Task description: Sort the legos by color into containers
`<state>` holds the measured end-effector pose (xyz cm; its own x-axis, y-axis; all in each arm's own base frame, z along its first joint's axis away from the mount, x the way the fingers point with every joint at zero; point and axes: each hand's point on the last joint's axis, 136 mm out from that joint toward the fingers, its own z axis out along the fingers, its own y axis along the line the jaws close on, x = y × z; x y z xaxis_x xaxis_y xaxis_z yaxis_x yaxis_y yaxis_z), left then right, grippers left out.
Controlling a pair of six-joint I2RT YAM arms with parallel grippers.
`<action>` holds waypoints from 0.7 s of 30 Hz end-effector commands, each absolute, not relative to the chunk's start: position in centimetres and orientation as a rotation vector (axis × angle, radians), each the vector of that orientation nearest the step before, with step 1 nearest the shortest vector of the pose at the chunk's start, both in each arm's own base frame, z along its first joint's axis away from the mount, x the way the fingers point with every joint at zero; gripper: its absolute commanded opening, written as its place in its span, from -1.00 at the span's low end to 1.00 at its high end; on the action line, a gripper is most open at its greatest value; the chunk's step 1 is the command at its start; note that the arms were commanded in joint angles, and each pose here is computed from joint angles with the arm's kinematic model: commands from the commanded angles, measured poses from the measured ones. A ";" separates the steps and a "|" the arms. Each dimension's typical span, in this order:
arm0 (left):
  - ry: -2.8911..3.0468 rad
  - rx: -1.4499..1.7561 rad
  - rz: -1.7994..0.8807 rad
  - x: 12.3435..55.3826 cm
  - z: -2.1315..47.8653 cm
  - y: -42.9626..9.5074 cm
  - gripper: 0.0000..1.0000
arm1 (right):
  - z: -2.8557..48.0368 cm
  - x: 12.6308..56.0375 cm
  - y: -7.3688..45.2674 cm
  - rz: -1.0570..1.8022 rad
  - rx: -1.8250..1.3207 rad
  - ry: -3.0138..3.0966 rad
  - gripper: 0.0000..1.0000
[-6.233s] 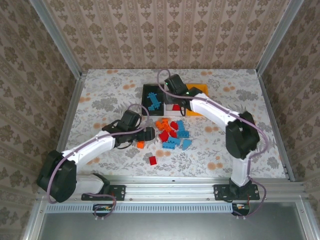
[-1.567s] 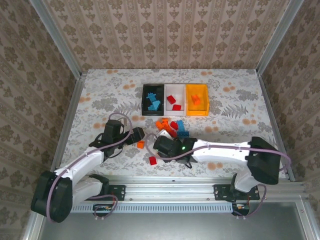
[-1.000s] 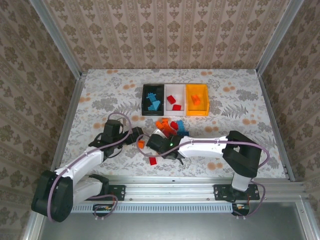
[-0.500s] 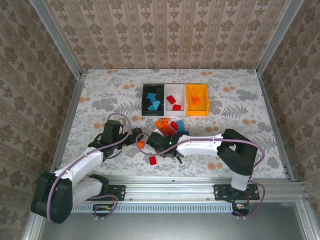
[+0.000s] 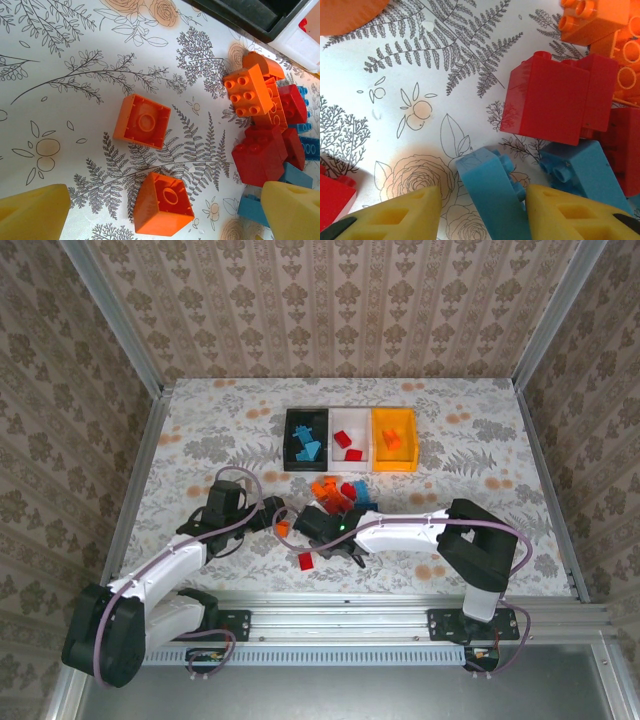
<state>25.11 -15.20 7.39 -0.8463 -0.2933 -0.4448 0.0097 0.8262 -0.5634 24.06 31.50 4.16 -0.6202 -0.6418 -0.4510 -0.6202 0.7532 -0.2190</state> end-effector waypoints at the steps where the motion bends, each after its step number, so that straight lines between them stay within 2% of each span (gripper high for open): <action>1: 2.473 -0.201 -0.764 25.2 7.7 -15.1 1.00 | 3.1 23.6 30.0 -0.082 -0.983 2.491 -0.01; 13: 2.472 -0.209 -0.766 25.4 7.8 -15.1 1.00 | 3.4 24.0 29.3 -0.093 -1.001 2.481 0.01; 21: 2.485 -0.204 -0.764 25.4 7.7 -15.2 1.00 | 2.8 23.8 29.6 -0.059 -0.982 2.500 -0.24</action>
<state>25.08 -15.20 7.30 -0.8478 -0.2929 -0.4421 0.0078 0.8267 -0.5626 24.04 29.91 2.90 -0.6297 -0.6660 -0.3999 -0.6404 0.7364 -0.2181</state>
